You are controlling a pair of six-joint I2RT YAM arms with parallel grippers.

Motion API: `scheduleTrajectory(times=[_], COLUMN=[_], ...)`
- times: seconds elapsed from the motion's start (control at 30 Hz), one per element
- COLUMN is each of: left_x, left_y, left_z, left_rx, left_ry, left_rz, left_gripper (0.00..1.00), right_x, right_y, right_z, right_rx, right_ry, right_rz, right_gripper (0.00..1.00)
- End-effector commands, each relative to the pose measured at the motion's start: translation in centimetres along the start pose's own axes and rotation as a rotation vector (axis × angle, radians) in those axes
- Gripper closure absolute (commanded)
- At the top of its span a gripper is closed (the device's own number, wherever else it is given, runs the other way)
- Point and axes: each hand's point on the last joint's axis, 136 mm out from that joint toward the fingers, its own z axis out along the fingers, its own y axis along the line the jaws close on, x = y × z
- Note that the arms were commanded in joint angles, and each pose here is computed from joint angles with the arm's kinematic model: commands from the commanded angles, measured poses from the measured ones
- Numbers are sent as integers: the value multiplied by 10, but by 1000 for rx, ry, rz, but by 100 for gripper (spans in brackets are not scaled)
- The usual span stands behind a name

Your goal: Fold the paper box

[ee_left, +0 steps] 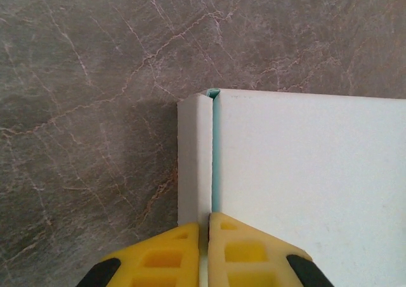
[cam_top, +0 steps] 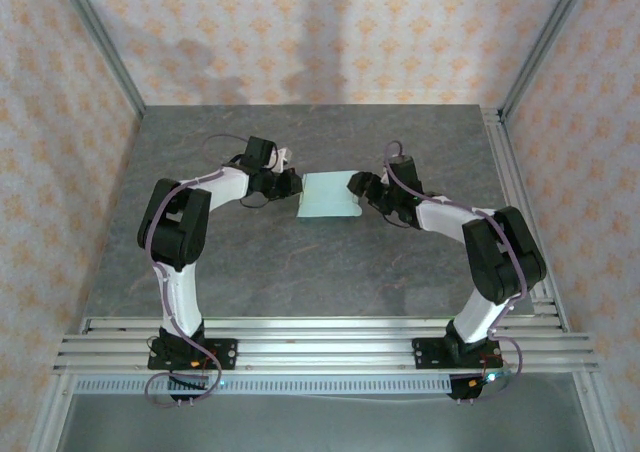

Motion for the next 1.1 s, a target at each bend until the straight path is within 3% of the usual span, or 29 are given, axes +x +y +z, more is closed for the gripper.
scheduleTrajectory(times=[0.0, 0.13, 0.27, 0.37, 0.83, 1.07], left_x=[14, 16, 17, 17, 18, 18], left_y=[10, 14, 18, 19, 27, 27], left_z=[8, 10, 10, 10, 8, 8], left_rx=[-8, -16, -26, -22, -39, -32], left_ry=[49, 55, 55, 54, 56, 55], left_rz=[-19, -28, -42, -44, -61, -68], left_gripper=[90, 90, 90, 92, 95, 94], right_x=[-14, -19, -27, -23, -12, -11], right_y=[32, 38, 17, 8, 9, 29], right_z=[4, 4, -3, -4, 12, 11], right_rx=[-145, -211, -97, -41, -82, -178], right_ry=[-8, -2, -68, -48, 30, 61], right_rz=[21, 78, 74, 54, 94, 109], right_gripper=[28, 30, 30, 29, 28, 31])
